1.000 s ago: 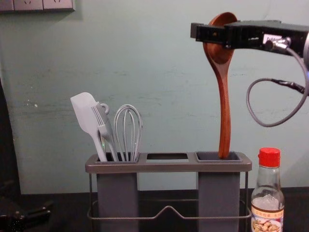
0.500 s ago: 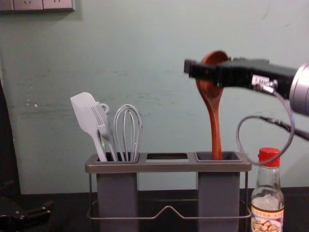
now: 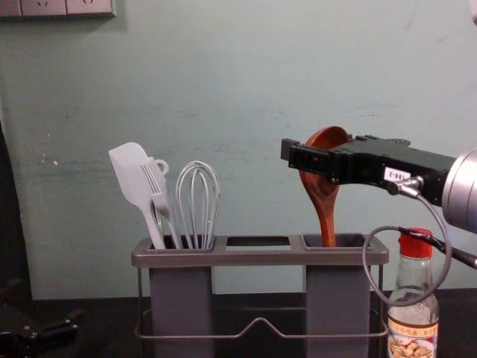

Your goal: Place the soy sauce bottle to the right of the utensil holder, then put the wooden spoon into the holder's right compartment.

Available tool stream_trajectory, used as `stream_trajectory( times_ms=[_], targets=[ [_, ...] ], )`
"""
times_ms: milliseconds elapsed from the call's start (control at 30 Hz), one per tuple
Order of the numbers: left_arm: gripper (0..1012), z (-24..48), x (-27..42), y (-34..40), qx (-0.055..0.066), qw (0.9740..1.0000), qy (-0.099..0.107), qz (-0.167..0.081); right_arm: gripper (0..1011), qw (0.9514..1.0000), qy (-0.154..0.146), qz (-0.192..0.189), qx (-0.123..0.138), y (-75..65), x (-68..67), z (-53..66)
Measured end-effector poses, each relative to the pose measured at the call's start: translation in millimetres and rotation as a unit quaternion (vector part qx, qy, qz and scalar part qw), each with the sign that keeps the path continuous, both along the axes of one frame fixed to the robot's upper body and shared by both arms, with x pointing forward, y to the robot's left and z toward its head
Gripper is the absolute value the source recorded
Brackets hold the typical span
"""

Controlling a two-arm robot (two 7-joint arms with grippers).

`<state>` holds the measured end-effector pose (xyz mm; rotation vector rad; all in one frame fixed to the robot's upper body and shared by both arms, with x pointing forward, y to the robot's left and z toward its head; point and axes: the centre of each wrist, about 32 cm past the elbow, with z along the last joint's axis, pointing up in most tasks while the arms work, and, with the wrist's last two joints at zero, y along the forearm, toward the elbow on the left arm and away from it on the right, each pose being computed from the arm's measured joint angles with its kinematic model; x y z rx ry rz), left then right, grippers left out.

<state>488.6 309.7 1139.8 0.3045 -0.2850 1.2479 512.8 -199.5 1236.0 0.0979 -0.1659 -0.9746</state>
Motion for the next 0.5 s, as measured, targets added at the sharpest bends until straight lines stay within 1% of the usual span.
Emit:
stream_trajectory(
  times_ms=[33,100,133,267,500],
  targets=[
    [1000,0.0,0.0,0.0,0.000,1.0000,0.000,0.000,833,1.0000,0.001,0.000,0.000,-0.3,-0.4,-0.8],
    [1000,0.0,0.0,0.0,0.000,1.0000,0.000,0.000,875,1.0000,0.001,0.000,0.000,-0.6,-0.8,-1.5],
    [1000,0.0,0.0,0.0,0.000,1.0000,0.000,0.000,915,1.0000,0.001,-0.001,0.000,-0.8,-1.2,-1.8],
    [1000,0.0,0.0,0.0,0.000,1.0000,0.000,0.000,1002,1.0000,-0.001,-0.003,0.002,-1.0,-1.9,-0.8],
    [1000,0.0,0.0,0.0,0.000,1.0000,0.000,0.000,1004,1.0000,-0.007,-0.005,0.004,-1.5,-3.7,3.0]
  ],
)
